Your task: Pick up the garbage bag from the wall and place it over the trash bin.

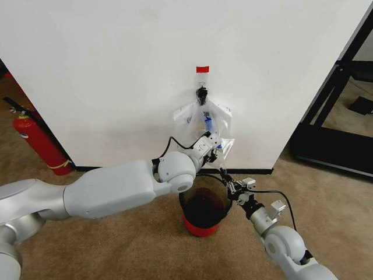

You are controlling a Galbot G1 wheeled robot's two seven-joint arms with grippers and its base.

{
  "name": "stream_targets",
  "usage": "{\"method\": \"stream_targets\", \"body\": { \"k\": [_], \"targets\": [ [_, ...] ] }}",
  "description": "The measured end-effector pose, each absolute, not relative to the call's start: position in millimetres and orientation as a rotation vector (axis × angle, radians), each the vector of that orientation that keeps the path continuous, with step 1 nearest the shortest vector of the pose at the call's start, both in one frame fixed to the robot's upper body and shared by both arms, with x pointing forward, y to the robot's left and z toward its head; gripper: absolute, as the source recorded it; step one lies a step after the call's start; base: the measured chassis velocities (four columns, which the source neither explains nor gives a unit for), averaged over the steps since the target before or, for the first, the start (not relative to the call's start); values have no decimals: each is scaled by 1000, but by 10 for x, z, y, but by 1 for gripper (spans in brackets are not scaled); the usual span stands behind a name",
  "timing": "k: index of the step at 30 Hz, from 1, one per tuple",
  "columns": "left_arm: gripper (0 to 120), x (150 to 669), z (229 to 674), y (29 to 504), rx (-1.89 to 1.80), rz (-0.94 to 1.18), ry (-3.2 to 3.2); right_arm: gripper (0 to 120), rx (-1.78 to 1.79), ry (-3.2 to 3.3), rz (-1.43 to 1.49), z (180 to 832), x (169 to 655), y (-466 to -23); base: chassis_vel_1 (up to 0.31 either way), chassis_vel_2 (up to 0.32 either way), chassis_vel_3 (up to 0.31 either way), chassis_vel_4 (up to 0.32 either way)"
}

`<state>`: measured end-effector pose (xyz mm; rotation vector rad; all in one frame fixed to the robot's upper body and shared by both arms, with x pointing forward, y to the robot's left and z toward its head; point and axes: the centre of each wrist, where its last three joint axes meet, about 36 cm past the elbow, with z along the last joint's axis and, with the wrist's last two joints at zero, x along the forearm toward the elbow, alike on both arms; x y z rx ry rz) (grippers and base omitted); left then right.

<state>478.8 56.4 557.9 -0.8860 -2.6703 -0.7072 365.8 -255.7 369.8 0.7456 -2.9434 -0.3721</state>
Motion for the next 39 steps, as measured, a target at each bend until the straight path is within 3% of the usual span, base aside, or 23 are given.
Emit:
{"method": "stream_targets", "body": {
  "k": [11, 14, 21, 23, 30, 39],
  "targets": [
    [0, 4676, 5780, 823, -843, -465, -2823, 0, 679, -2962, -379, 3778, 3609, -2571, 0, 0, 0, 0],
    [0, 4651, 5798, 870, -827, -395, -2852, 6, 666, -2959, -366, 3811, 3574, -2572, 0, 0, 0, 0],
    [0, 4543, 5675, 967, -795, -245, -2902, 36, 623, -2990, -291, 4082, 3395, -2637, 0, 0, 0, 0],
    [0, 4529, 5653, 959, -798, -232, -2903, 39, 619, -3005, -280, 4146, 3383, -2647, 0, 0, 0, 0],
    [0, 4441, 5521, 925, -793, -163, -2902, 66, 601, -3038, -159, 4733, 3296, -2761, 0, 0, 0, 0],
    [0, 4391, 5466, 892, -787, -129, -2904, 98, 447, -3067, 236, 5088, 3920, -3044, 0, 0, 0, 0]
  ]
}}
